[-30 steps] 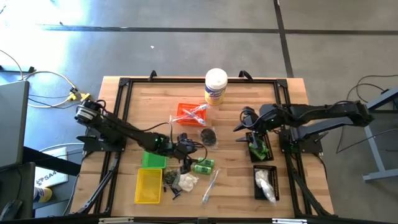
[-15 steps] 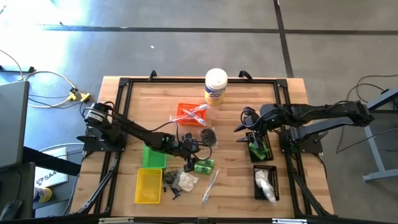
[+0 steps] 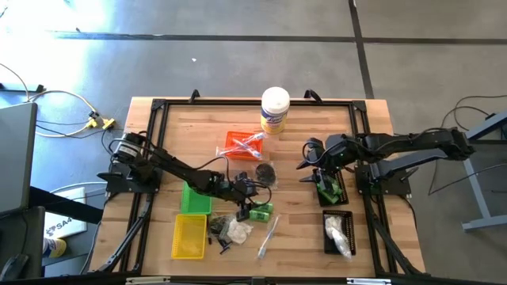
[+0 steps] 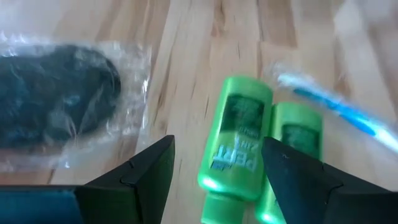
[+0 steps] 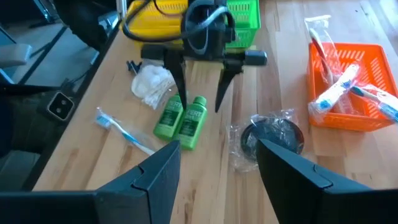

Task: Pick & Place Travel size toiletries
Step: Put the green shampoo into the top black bin

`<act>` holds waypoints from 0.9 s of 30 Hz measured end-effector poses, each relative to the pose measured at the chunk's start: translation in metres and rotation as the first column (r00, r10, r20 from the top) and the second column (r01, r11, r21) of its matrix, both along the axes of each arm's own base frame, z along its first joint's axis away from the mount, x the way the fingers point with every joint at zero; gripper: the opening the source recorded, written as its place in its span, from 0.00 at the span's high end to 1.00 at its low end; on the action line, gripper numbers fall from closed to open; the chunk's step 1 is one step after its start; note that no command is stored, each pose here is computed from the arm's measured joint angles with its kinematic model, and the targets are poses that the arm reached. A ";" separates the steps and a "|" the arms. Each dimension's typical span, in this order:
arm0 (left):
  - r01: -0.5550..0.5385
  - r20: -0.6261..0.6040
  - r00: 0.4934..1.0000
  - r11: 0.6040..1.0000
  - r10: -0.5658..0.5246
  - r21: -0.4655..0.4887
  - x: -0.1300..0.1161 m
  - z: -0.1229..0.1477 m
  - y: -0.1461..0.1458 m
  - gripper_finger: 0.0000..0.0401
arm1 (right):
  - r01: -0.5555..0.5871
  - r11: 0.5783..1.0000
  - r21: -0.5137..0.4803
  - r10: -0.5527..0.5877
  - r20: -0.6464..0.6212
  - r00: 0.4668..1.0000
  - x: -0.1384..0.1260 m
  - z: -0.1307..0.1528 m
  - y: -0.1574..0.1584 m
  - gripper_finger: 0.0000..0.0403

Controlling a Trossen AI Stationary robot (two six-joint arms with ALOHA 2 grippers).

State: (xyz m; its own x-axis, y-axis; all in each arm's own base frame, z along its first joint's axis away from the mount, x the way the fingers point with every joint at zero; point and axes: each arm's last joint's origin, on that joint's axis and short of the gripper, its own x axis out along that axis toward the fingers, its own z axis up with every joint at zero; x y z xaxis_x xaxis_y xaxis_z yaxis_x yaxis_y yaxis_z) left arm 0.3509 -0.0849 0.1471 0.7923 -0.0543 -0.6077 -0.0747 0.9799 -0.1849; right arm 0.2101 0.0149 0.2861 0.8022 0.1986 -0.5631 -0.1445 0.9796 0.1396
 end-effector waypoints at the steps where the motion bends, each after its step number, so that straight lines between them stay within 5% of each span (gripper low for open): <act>1: 0.001 -0.014 1.000 1.000 -0.001 0.003 -0.001 -0.002 0.000 0.42 | 0.000 1.000 0.000 0.000 -0.002 1.000 0.001 0.000 0.000 0.50; 27: 0.016 -0.052 0.998 1.000 -0.017 -0.019 0.003 -0.025 -0.009 0.42 | 0.000 1.000 -0.001 0.000 -0.012 1.000 0.000 -0.001 0.000 0.50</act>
State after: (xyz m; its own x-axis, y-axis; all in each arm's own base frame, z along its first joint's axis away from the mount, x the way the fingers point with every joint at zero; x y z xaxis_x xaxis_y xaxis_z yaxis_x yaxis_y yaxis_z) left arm 0.3537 -0.0937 0.1220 0.7583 -0.0791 -0.6471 -0.0682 0.9776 -0.1993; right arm 0.2104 0.0148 0.2847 0.7954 0.1978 -0.5728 -0.1424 0.9798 0.1407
